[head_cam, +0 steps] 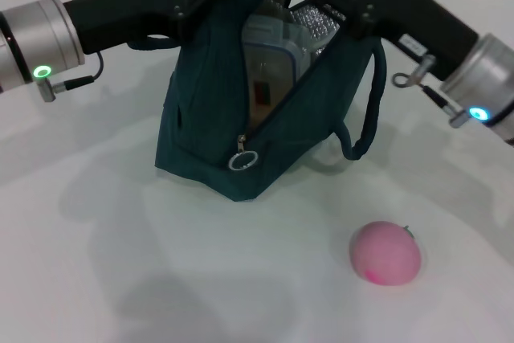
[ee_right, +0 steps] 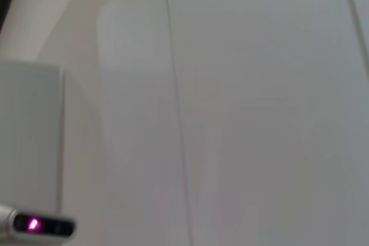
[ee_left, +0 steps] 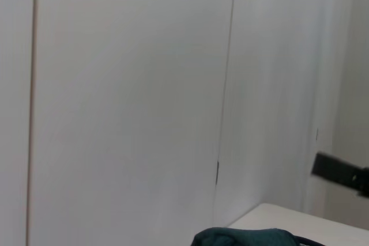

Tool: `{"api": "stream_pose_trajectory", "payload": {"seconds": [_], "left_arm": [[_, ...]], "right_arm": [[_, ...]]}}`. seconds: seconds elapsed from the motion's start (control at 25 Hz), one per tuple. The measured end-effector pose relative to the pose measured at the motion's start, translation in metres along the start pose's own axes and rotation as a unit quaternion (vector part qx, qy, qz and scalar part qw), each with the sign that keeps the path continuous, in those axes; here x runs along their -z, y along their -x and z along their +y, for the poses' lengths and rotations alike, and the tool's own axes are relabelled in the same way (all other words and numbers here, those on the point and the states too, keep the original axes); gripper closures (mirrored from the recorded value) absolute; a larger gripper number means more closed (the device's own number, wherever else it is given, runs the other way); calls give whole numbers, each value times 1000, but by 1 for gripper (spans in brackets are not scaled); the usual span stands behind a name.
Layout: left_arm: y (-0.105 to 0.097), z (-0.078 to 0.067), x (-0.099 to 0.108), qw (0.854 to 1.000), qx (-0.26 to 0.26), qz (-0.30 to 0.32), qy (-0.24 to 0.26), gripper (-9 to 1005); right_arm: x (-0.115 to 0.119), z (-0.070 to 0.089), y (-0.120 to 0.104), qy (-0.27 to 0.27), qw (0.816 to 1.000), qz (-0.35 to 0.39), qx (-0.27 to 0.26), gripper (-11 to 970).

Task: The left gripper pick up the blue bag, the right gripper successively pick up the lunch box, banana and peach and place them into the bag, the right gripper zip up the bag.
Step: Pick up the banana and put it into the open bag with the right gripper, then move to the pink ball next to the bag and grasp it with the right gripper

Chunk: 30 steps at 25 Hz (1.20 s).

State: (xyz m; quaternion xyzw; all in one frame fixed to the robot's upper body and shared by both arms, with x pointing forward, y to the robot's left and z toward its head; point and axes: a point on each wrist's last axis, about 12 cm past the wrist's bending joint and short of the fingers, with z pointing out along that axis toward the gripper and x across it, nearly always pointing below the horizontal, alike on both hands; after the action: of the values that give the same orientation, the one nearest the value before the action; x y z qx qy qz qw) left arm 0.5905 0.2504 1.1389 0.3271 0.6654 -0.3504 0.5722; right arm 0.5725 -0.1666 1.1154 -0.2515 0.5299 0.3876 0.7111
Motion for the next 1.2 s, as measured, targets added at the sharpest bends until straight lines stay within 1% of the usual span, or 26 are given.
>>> {"api": "stream_pose_trajectory", "payload": {"seconds": [0.2,0.32,0.36,0.4,0.44,0.56,0.68,0.72,0.8,0.84,0.88,1.0,1.04,1.08,1.12,1.16,1.2], "left_arm": [[0,0,1,1000,-1,-6,3,954],[0,1,1,1000,-1,-5,6,954],[-1,1,2,1000,0,-4,10,954],[-2,2,3,1000,1,-3,13,954],[-4,2,5,1000,3,-2,17,954],[-8,2,10,1000,7,1,24,954],[-14,2,17,999,12,5,32,954],[-15,2,18,999,13,6,34,954],[-16,3,19,999,13,9,36,954],[-16,3,19,999,11,11,36,954],[-16,3,18,999,10,12,37,954],[-17,3,18,999,7,13,37,954],[-17,3,18,999,7,13,38,954],[-16,3,17,999,6,13,37,954],[-16,3,17,999,6,13,37,954],[-16,3,17,999,6,13,37,954],[-15,3,16,999,5,13,36,954]], "right_arm": [[34,-7,3,-46,998,-32,0,286],[45,-6,2,-55,998,-34,-2,287],[53,-4,2,-53,998,-38,0,288],[53,-4,2,-53,998,-38,0,288],[58,-3,3,-46,998,-40,2,289],[70,2,9,-1,1000,-31,-1,290],[70,-2,21,63,998,17,-19,319],[68,-4,25,87,995,48,-25,333],[62,-7,34,117,987,107,-34,361],[59,-8,38,124,982,135,-37,361],[56,-10,39,118,975,187,-39,360],[47,-11,43,95,952,289,-30,360],[44,-11,45,80,940,330,-25,359],[42,-13,46,59,922,382,-11,359],[42,-13,48,54,918,394,-9,359],[43,-14,49,46,909,414,-7,359],[48,-14,51,45,896,442,-8,358]]}}
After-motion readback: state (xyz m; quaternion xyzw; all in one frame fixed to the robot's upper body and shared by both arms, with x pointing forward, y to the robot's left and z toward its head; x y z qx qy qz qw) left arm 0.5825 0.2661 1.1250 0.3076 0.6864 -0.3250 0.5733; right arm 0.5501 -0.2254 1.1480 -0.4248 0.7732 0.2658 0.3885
